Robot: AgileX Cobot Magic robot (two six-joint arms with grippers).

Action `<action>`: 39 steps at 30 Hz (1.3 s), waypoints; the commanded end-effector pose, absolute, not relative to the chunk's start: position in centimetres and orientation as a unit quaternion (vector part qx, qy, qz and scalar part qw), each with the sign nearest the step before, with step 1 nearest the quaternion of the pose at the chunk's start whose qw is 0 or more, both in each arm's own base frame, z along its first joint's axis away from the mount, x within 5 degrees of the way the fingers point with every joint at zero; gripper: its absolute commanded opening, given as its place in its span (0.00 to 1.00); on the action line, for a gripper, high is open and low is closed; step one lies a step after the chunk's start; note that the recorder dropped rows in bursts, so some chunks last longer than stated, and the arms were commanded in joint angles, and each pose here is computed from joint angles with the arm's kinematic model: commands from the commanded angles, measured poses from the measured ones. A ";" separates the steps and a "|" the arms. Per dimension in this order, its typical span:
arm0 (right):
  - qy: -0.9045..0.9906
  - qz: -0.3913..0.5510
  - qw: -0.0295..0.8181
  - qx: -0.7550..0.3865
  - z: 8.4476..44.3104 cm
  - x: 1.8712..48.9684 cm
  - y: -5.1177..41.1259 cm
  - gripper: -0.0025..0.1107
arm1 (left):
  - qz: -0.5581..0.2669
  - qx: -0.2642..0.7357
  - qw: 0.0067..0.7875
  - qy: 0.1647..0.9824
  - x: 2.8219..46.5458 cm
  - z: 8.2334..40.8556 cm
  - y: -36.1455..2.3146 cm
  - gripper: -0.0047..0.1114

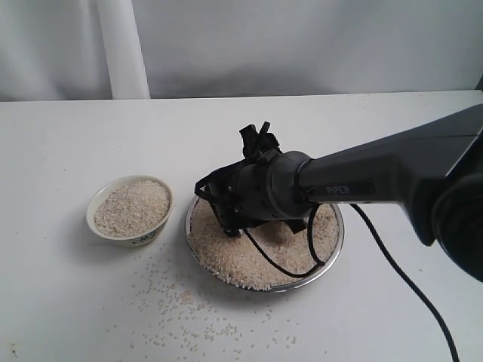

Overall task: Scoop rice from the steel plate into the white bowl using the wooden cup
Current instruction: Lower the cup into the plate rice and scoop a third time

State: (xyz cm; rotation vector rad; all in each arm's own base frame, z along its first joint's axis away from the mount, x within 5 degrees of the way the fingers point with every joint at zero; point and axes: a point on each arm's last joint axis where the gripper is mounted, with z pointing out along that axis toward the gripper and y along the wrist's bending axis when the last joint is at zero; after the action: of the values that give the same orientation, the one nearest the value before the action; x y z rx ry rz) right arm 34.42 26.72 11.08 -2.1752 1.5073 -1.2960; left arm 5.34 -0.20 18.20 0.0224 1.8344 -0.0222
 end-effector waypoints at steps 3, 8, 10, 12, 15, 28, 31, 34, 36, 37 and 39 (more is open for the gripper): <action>0.528 -0.392 0.106 -0.746 10.6 34.1 27.2 0.02 | -0.011 0.009 0.611 0.792 5.3 18.2 -0.2 0.04; 0.537 -0.384 0.105 -0.744 10.5 34.0 27.2 0.02 | -0.011 0.009 0.611 0.792 5.3 18.2 -0.2 0.04; 0.547 -0.375 0.105 -0.741 10.4 33.9 27.1 0.02 | -0.011 0.009 0.611 0.792 5.3 18.2 -0.2 0.04; 0.559 -0.363 0.104 -0.738 10.2 33.9 27.0 0.02 | -0.011 0.009 0.611 0.792 5.3 18.2 -0.2 0.04; 0.573 -0.351 0.103 -0.733 10.1 34.0 26.7 0.02 | -0.011 0.009 0.611 0.792 5.3 18.2 -0.2 0.04; 0.593 -0.289 0.090 -0.746 9.3 33.1 27.1 0.02 | -0.011 0.009 0.611 0.792 5.3 18.2 -0.2 0.04; 0.599 -0.276 0.084 -0.747 9.1 32.9 27.2 0.02 | -0.011 0.009 0.611 0.792 5.3 18.2 -0.2 0.04; 0.602 -0.267 0.081 -0.748 9.0 32.8 27.2 0.02 | -0.011 0.009 0.611 0.792 5.3 18.2 -0.2 0.04; 0.604 -0.266 0.081 -0.747 9.0 32.7 27.2 0.02 | -0.011 0.009 0.611 0.792 5.3 18.2 -0.2 0.04; 0.605 -0.262 0.083 -0.747 9.1 32.7 27.3 0.02 | -0.011 0.009 0.611 0.792 5.3 18.2 -0.2 0.04; 0.609 -0.255 0.086 -0.746 9.0 32.6 27.4 0.02 | -0.011 0.009 0.611 0.792 5.3 18.2 -0.2 0.04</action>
State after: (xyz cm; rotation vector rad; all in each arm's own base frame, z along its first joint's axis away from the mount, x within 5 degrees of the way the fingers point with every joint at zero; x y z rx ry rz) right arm 33.58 26.89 10.79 -2.2482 1.7049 -0.9420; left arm 5.34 -0.20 18.20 0.0224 1.8344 -0.0222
